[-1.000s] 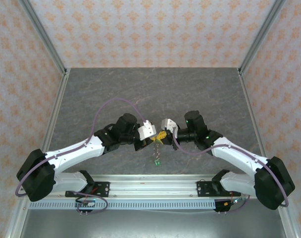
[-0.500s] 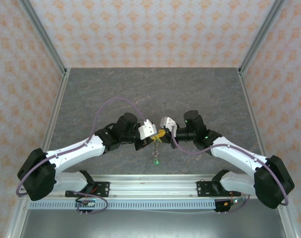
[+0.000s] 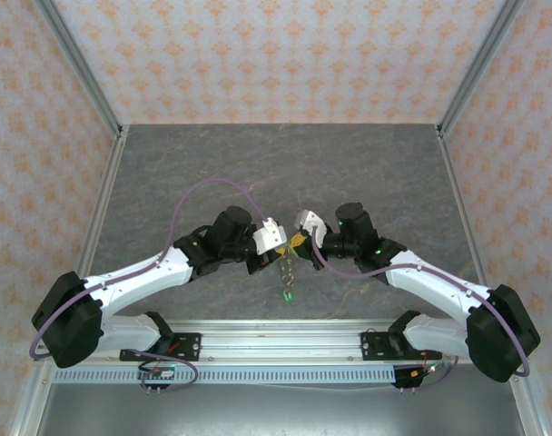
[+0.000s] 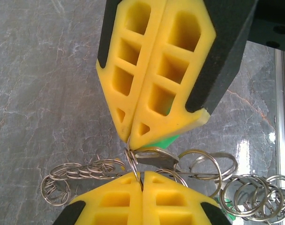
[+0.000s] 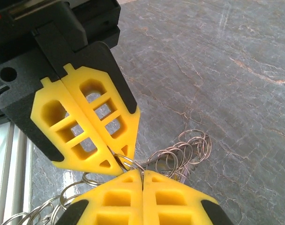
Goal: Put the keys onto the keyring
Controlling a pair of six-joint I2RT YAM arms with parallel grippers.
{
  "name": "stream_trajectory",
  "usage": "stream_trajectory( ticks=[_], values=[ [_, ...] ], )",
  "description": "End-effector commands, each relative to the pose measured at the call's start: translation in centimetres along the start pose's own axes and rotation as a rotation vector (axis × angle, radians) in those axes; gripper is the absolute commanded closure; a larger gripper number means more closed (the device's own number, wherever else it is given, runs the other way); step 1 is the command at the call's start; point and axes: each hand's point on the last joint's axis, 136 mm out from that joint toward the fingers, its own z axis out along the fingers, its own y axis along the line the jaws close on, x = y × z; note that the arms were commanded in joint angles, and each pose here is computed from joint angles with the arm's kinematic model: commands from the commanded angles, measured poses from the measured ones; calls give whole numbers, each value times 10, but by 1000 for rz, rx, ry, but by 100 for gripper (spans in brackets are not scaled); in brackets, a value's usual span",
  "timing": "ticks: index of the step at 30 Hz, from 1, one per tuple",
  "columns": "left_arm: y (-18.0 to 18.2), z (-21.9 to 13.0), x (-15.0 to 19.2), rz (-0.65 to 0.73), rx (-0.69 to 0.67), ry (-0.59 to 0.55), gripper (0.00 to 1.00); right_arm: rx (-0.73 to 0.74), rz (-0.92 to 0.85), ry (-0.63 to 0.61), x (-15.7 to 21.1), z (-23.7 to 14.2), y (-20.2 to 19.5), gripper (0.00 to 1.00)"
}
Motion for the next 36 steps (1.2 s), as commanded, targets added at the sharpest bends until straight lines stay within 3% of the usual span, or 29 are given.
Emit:
stream_trajectory(
  ticks=[1,8,11,22,25,29,36],
  values=[
    [-5,-5,-23,40,25,-83,100,95,25,0,-10,-3,-19,100],
    [-5,-4,-23,42,25,-80,100,114,5,39,-1,-4,-21,100],
    [-5,-3,-22,41,26,-76,100,144,-29,48,0,-7,-25,90],
    [-5,-5,-24,46,26,-77,100,188,-96,91,9,-15,-29,85],
    [-5,-5,-24,48,25,-76,100,219,-119,95,12,-19,-31,75],
    [-6,-7,-23,50,26,-72,100,297,-177,108,16,-32,-38,73],
    [-7,-8,-25,55,34,-75,100,45,-219,-14,-4,-31,11,74]
  ],
)
